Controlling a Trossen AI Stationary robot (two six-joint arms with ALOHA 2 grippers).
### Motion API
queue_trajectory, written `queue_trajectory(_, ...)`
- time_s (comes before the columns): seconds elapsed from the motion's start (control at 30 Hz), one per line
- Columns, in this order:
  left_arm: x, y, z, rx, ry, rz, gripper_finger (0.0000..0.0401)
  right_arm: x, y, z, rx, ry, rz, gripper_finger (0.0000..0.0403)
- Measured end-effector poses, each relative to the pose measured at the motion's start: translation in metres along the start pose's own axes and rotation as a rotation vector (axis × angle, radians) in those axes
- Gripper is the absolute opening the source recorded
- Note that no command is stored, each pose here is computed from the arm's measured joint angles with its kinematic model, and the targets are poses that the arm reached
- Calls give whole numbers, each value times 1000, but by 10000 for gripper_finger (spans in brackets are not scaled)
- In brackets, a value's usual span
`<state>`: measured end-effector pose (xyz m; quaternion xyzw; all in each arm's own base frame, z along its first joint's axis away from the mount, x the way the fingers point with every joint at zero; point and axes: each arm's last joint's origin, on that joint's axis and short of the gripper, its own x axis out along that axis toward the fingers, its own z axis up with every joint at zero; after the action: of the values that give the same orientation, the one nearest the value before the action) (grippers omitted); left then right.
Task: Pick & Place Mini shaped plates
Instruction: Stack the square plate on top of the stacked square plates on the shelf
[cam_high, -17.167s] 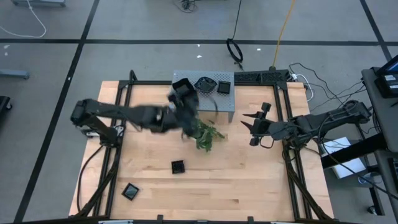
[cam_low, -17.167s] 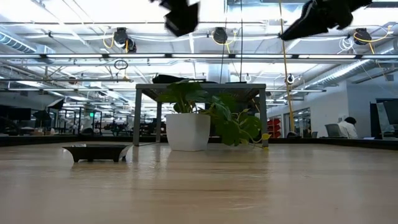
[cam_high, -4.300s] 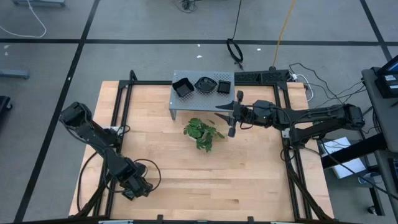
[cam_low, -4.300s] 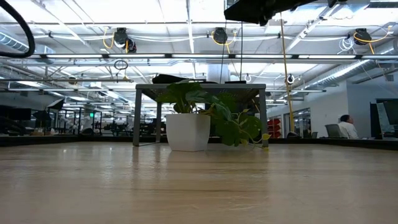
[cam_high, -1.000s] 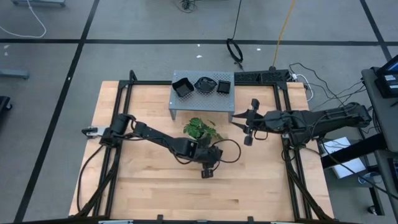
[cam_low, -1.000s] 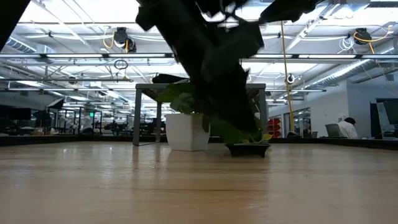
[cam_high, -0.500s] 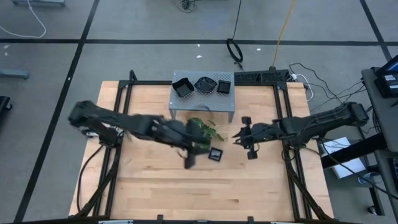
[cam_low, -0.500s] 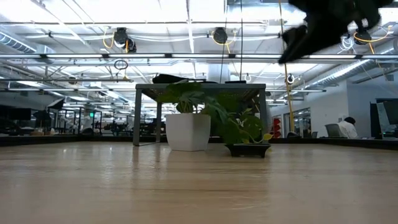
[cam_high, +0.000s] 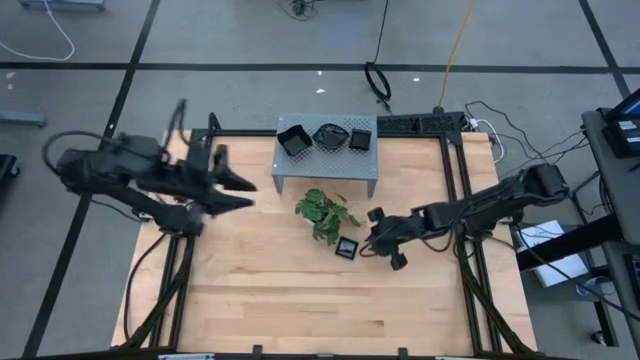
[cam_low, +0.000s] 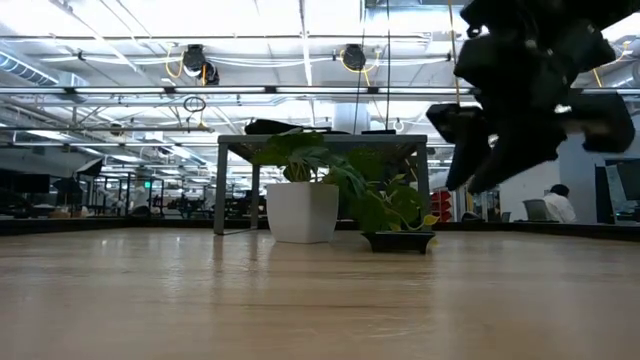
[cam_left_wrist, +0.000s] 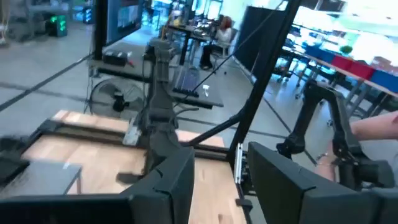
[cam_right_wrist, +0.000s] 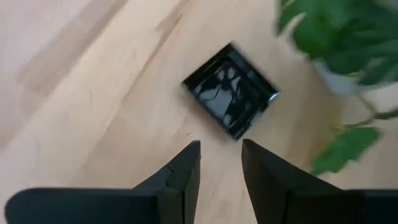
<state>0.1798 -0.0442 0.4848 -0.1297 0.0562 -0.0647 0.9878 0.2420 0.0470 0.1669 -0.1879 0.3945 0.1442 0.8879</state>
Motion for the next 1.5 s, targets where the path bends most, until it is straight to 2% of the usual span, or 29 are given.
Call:
queue_trajectory(0.17, -44, 5, 0, -58, -10, 115, 152, 16, 9, -4, -183, 50, 34, 105)
queue_trajectory(0.27, -65, 7, -4, -52, -39, 134, 152, 23, 13, -4, -276, 71, 49, 105)
queue_trajectory(0.37, -79, 11, -15, -45, -50, 144, 152, 31, 14, -1, -316, 67, 24, 105)
queue_trajectory(0.47, -86, 19, -36, -64, -40, 175, 152, 38, 12, 4, -315, 20, -25, 105)
queue_trajectory(0.63, -89, 29, -70, -90, -124, 145, 152, 44, 11, 8, -307, -29, -50, 105)
queue_trajectory(0.83, -94, 38, -107, -3, -334, 24, 152, 46, 12, 6, -319, -19, -40, 105)
queue_trajectory(1.13, -89, 51, -167, 92, -548, -104, 152, 58, 14, -1, -395, 24, -23, 105)
queue_trajectory(1.33, -80, 58, -198, 74, -540, -124, 152, 67, 14, -2, -438, 23, -51, 105)
queue_trajectory(1.5, -73, 60, -212, 77, -496, -118, 152, 68, 13, -1, -436, 14, -81, 104)
